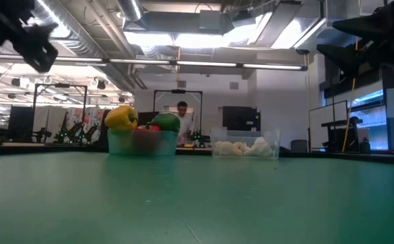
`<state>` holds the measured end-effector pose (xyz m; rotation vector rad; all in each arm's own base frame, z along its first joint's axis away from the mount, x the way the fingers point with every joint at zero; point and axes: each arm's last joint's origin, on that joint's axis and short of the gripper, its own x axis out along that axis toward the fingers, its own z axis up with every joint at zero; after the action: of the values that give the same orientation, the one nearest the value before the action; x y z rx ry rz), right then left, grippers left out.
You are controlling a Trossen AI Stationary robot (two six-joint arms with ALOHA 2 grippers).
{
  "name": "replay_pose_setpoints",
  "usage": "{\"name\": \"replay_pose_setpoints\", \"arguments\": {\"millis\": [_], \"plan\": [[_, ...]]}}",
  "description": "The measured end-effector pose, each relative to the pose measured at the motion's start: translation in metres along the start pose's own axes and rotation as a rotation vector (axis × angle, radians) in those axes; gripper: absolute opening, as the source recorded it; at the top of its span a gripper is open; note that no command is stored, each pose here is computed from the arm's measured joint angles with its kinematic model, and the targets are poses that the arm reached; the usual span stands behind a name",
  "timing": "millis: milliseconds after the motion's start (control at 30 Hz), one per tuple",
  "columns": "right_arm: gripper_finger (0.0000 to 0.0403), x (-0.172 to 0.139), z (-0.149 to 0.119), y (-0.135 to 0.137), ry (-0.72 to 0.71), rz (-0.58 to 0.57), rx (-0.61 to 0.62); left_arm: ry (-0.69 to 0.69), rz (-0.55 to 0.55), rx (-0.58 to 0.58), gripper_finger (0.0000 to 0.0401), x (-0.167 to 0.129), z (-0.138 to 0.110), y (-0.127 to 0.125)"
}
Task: Sort produce into baskets
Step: Return to Home Position
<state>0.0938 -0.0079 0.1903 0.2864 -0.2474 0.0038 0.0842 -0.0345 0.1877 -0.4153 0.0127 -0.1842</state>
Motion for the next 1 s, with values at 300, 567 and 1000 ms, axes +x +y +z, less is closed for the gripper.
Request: {"name": "replay_pose_setpoints", "arguments": {"millis": [300, 567, 1000], "plan": [[0.0261, 0.0, -0.006, -0.003, 0.048, -0.067, 0.004, 0.055, -0.143, 0.047, 0.0208, 0.005, -0.02, 0.002], [0.0261, -0.001, -0.01, -0.005, 0.083, -0.101, 0.004, 0.032, -0.115, 0.141, 0.0208, 0.006, -0.018, 0.006], [0.0261, -0.002, -0.016, -0.009, 0.146, -0.169, -0.054, -0.026, 0.097, 0.172, 0.0208, 0.008, -0.009, 0.03]]}}
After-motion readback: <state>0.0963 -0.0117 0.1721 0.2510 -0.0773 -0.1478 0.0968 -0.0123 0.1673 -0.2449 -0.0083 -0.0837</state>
